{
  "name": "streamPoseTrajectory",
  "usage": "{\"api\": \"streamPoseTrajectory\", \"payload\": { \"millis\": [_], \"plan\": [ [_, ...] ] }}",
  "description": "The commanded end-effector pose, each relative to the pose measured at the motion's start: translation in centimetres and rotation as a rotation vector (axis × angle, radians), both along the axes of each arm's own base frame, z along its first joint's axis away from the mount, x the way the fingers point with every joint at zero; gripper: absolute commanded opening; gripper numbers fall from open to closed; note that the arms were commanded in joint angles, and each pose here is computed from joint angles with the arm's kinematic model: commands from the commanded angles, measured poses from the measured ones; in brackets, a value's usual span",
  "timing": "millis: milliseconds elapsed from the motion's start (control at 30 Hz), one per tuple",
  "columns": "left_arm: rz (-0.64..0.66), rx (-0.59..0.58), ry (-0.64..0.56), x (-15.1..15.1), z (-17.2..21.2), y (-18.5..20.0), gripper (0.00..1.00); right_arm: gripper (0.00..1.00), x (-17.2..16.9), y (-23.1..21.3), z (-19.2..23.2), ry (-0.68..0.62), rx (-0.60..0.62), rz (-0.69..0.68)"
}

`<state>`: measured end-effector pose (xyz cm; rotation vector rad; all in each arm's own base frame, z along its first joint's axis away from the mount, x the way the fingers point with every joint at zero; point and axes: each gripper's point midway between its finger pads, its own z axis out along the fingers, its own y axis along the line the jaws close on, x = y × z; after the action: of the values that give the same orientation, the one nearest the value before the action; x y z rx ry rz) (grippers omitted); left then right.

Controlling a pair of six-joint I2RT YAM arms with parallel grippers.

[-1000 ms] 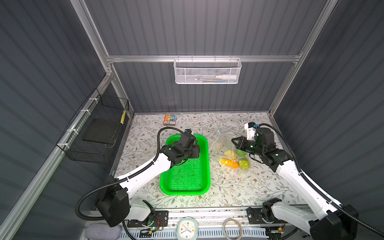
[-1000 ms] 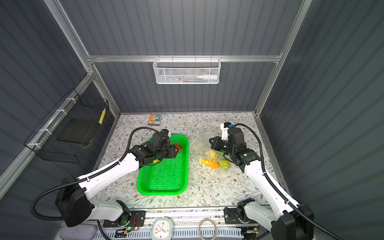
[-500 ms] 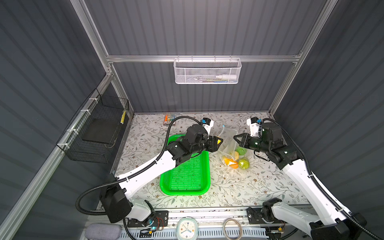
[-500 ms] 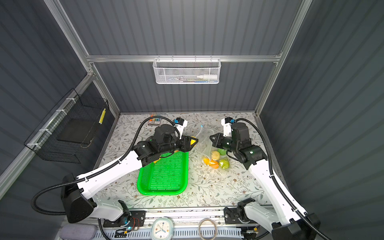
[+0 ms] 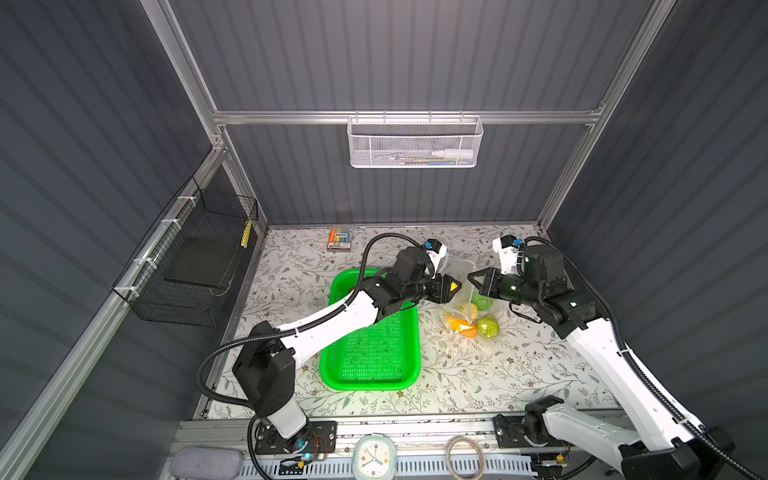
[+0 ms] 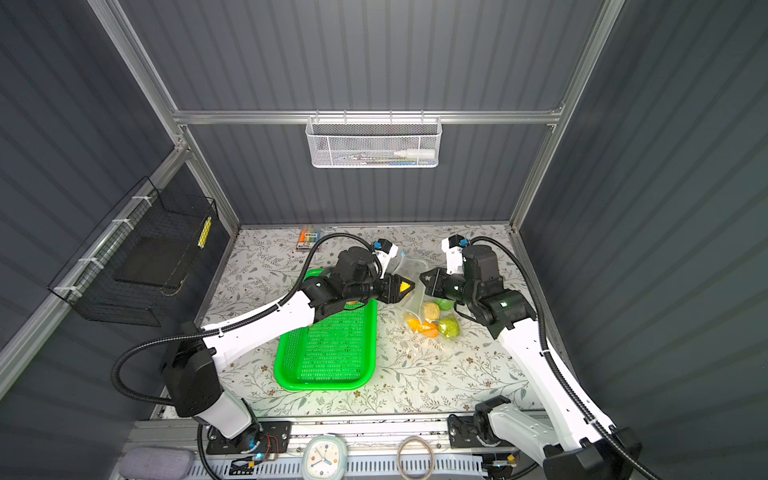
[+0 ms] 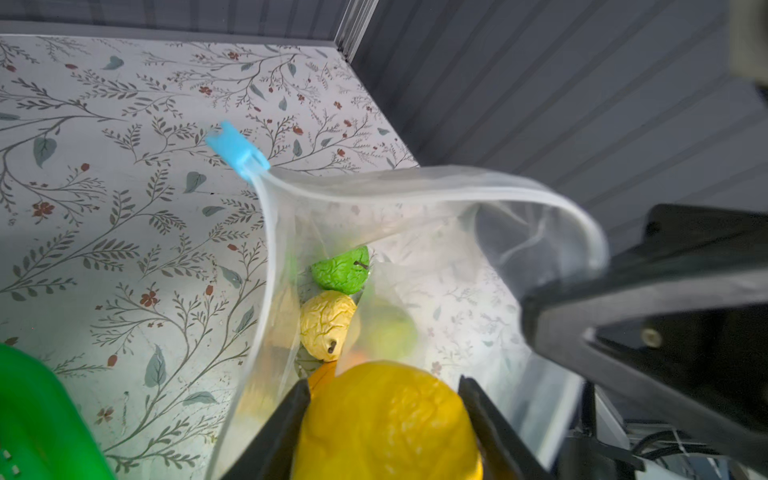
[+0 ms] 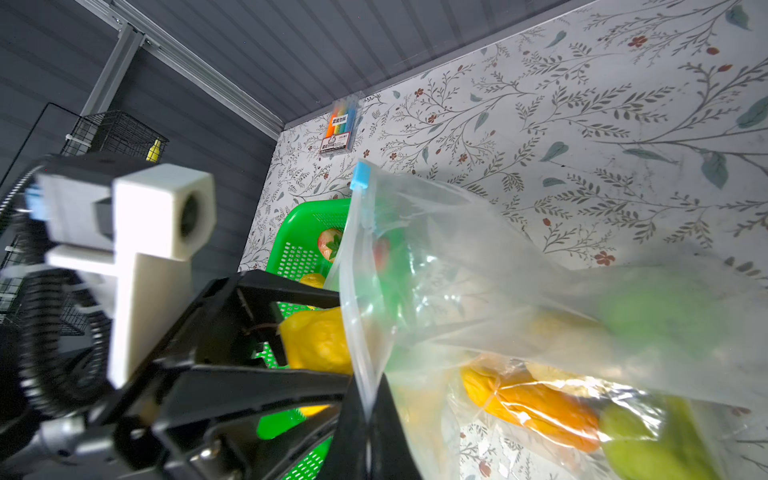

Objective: Place the food in the zip-top bag and seal the zipper
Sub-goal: 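Carry the yellow fruit with the left gripper into the bag opening, then open the left gripper to drop the yellow fruit into the bag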

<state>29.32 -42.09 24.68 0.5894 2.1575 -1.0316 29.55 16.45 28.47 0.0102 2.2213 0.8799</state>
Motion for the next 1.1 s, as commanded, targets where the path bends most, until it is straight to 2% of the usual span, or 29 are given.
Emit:
{"api": "streamPoseTrajectory", "payload": {
  "millis": [0,200,367,533,833,1067],
  "plan": [
    [0.009,0.056,-0.071,1.5,0.6,-0.8,0.57,0.00,0.0,0.5,0.6,-0.018,0.014,0.027],
    [0.039,0.159,-0.046,3.0,-2.2,-1.3,0.58,0.00,-0.3,0.1,0.6,-0.028,-0.001,0.018],
    [0.091,0.243,-0.014,3.4,-4.5,-0.1,0.65,0.00,-0.4,-0.1,0.1,-0.021,-0.005,0.007],
    [0.123,0.283,-0.008,3.5,-5.3,0.9,0.71,0.00,-0.3,0.6,-0.6,-0.002,0.039,0.022],
    [0.137,0.266,-0.015,3.4,-4.2,1.2,0.84,0.00,-0.1,0.7,-1.2,0.005,0.032,0.021],
    [0.133,0.195,-0.031,2.9,-1.3,1.3,0.96,0.00,0.1,0.3,-1.5,0.004,0.013,0.003]
  ]
}}
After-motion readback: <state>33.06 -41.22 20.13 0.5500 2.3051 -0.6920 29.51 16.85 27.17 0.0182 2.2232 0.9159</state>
